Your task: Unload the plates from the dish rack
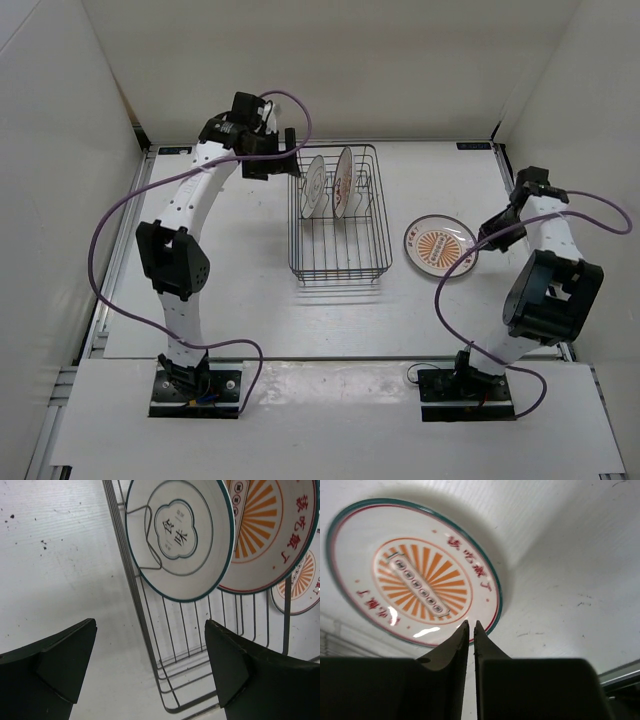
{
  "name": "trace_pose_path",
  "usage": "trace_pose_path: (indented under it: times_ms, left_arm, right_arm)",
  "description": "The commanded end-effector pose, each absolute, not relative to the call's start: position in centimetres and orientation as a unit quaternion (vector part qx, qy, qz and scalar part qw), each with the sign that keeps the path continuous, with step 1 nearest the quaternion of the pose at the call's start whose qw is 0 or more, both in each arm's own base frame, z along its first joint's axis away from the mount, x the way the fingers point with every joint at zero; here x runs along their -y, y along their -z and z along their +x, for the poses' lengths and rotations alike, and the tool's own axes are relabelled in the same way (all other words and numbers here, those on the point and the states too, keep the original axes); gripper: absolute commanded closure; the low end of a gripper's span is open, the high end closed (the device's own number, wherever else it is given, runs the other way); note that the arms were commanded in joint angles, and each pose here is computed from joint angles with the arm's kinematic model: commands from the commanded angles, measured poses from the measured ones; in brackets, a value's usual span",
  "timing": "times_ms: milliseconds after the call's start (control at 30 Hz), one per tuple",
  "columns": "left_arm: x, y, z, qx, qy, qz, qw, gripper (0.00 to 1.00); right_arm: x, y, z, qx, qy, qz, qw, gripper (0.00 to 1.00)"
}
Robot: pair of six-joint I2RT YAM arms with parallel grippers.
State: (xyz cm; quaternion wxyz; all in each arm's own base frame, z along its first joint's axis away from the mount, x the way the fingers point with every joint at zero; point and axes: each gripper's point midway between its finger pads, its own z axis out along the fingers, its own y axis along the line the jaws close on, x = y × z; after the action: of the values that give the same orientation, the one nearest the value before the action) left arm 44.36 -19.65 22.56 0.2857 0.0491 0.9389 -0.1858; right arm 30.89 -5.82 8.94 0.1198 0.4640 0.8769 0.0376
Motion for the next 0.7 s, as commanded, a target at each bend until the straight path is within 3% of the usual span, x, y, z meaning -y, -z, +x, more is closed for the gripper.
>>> trace_pose_path:
  times_ms: [0,200,233,433,533,667]
  left_arm:
    - [19.9,-23.8,46.5,-0.927,0.195,0.038,0.318,0.00]
    - [20.8,-25.6,47.9,-0.913,0.174,0.076,0.361,0.00]
    - [20.8,-25.5,48.2,-0.911,0.168,0.079,0.368,0.00]
    - [20.6,-24.3,48.1,-0.907,0.126,0.095,0.391,0.00]
    - [22.5,-24.7,47.4,-0.897,0.122,0.131,0.405,0.06]
    - [25.5,-24.4,46.6,-0.880,0.109,0.173,0.428,0.08]
  right_arm:
    - [4.1,-15.1,30.3,-0.870,-0.078,0.466,0.141,0.91]
    - [1.2,-21.0,26.5,-0.878,-0.131,0.430,0.164,1.00]
    - [1.1,-22.7,25.7,-0.877,-0.133,0.421,0.188,1.00]
    - [-1.3,-26.9,19.1,-0.887,-0.147,0.406,0.165,1.00]
    - [-1.4,-29.9,17.4,-0.893,-0.140,0.384,0.189,1.00]
    - [-1.5,-29.4,15.5,-0.901,-0.126,0.371,0.189,1.00]
